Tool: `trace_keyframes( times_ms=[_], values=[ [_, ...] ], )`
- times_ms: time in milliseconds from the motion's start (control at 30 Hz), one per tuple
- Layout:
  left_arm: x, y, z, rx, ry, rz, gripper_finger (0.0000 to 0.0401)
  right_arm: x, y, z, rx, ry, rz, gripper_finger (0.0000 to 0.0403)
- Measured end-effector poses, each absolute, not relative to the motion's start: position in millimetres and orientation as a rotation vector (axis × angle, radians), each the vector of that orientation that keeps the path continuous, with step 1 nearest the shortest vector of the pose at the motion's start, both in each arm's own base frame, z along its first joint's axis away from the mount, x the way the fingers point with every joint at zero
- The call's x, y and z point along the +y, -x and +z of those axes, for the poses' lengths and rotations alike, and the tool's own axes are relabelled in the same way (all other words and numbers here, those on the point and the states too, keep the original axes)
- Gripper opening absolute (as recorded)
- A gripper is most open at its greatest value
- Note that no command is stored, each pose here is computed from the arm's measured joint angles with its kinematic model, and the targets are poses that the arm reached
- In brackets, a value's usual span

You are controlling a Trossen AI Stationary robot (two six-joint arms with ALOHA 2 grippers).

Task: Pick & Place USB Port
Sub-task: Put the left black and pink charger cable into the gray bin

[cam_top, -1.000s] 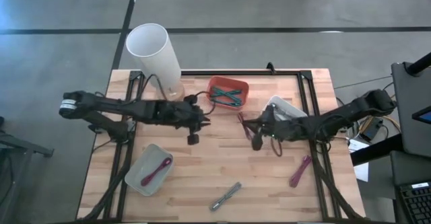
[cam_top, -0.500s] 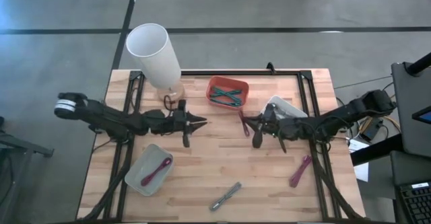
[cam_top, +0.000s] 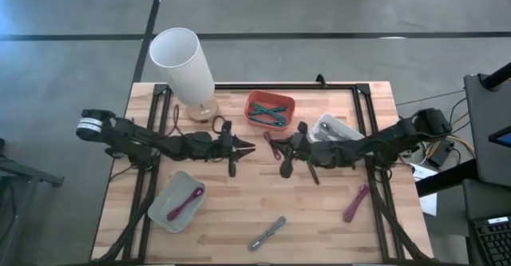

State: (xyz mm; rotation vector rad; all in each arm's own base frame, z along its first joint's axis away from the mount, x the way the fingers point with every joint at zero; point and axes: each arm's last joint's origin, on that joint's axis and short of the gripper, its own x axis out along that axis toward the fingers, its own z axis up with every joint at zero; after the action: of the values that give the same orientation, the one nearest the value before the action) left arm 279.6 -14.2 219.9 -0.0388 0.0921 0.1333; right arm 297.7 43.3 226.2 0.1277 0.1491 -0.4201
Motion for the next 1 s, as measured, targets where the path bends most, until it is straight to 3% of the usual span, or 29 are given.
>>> trace_keyframes(
  times_ms=[500,1000],
  values=[
    [-10.5,-298.0,221.0,0.212,0.035,0.151,0.0077,48.0,-319.6,225.9,0.180,-0.017,-0.410,0.0008],
    [-4.9,-302.8,232.7,0.144,0.067,0.146,0.0224,44.3,-316.7,233.1,0.168,0.026,-0.413,0.0008]
  ],
)
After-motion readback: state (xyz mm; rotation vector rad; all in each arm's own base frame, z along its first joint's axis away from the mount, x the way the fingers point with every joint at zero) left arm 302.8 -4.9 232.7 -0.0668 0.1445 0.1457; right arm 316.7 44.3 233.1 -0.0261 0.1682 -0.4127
